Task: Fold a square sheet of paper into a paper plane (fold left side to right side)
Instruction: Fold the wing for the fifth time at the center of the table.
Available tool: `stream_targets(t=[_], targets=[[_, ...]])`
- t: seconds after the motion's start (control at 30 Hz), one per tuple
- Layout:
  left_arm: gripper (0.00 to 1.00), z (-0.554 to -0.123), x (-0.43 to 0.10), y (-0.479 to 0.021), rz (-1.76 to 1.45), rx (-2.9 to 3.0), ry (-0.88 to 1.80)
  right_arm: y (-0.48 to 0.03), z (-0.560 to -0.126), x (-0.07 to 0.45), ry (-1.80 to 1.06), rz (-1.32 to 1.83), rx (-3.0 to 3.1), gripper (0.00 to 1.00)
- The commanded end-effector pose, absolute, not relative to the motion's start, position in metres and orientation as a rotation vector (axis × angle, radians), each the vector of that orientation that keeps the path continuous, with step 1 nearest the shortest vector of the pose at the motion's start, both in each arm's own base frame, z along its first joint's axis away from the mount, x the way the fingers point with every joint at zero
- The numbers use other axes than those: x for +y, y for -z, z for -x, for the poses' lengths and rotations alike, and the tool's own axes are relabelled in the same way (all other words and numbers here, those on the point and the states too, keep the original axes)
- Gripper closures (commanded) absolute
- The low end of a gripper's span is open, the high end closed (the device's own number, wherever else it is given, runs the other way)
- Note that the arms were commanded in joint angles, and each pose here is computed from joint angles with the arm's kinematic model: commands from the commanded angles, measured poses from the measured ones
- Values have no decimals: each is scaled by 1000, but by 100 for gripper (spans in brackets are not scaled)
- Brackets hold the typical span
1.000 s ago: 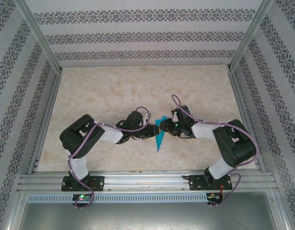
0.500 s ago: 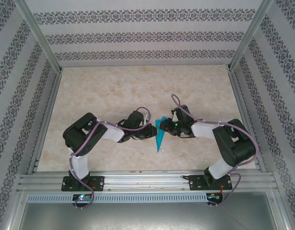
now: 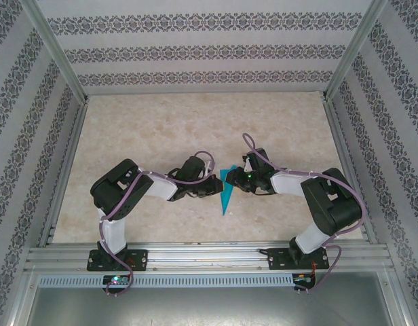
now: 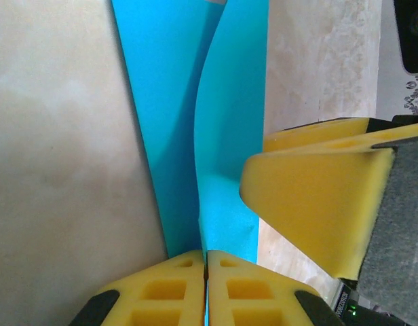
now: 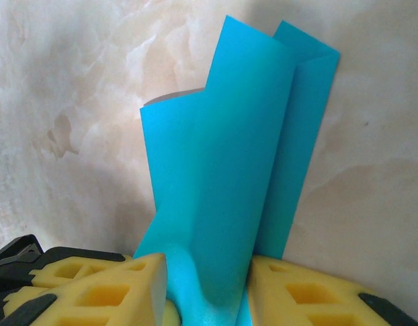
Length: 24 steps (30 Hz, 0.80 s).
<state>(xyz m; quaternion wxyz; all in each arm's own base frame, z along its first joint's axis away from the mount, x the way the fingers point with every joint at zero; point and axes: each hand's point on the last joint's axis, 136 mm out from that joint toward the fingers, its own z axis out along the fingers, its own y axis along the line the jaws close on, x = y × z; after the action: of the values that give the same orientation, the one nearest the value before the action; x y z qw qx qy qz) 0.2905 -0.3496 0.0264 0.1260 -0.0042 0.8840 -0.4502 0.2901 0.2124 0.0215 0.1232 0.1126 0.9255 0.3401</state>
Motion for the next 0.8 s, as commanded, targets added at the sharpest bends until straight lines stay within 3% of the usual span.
stream_targets(t=[0.0,0.77], targets=[[91,-297,-343,-13,20,2609,1251,1,-280,208,-911,-333,2774,61],[98,-287,-326,25,137,2805,1058,-21,-288,211,-990,-359,2696,62]])
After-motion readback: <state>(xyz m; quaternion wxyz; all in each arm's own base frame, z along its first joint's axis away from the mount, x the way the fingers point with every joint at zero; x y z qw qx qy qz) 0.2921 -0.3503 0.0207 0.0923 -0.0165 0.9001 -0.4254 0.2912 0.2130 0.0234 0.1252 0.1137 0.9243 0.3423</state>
